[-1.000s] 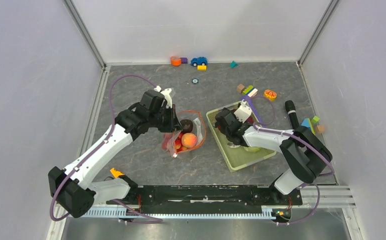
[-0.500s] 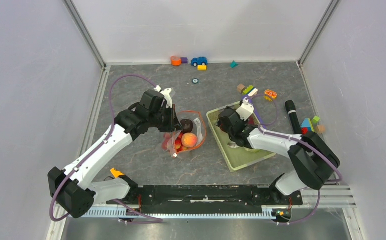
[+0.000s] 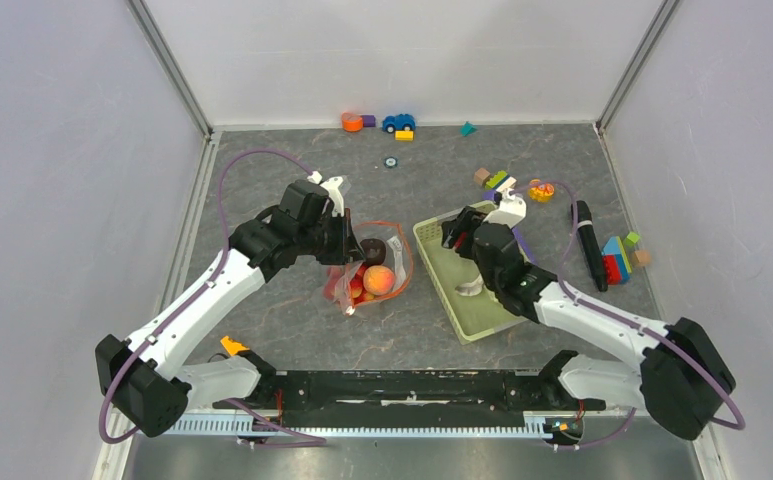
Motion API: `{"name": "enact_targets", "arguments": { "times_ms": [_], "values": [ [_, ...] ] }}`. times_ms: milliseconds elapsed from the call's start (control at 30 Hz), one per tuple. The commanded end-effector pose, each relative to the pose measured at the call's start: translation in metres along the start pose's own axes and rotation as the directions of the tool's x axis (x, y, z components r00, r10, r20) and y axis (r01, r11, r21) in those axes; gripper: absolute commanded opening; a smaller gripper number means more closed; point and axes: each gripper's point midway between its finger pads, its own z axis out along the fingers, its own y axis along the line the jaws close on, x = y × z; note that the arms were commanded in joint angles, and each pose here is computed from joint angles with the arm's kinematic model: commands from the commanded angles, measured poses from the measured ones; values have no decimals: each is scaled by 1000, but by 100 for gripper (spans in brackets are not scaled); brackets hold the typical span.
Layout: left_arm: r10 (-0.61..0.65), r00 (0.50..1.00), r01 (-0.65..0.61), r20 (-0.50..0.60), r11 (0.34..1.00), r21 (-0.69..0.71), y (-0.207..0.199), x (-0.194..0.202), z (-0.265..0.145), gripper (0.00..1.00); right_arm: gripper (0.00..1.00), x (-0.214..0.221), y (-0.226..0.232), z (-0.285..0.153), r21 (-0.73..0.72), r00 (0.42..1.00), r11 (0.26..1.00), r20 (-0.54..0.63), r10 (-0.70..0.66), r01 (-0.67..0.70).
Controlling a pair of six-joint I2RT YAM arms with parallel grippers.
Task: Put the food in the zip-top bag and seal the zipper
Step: Pick up the fake fruit from the bin, then place the fake fruit in the zipper food storage bag.
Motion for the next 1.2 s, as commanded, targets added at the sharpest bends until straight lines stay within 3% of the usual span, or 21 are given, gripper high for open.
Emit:
{"name": "enact_targets", "arguments": {
  "times_ms": [0, 133, 267, 533, 700, 1167],
  "values": [
    [31, 998, -33, 56, 999, 35, -7, -10, -8, 2, 41, -44, 63, -21, -308, 979, 932, 135, -153, 189],
    [31, 998, -33, 58, 999, 35, -7, -10, -8, 2, 41, -53, 110, -52, -549, 954, 781, 196, -225, 297],
    [29, 998, -31, 58, 999, 35, -7, -10, -8, 2, 41, -52, 155, -98, -775, 939, 533, 253, -233, 341],
    [28, 998, -30, 56, 999, 37, -8, -10, -8, 2, 41, -36, 189, -147, -895, 910, 237, 311, -274, 377],
    [28, 998, -31, 50, 998, 57, -11, -9, -8, 2, 41, -10, 202, -148, -893, 871, 171, 338, -356, 416],
    [25, 998, -29, 63, 998, 61, -11, -9, -7, 2, 44, 40, 201, -134, -893, 811, 109, 338, -477, 436]
  ]
}}
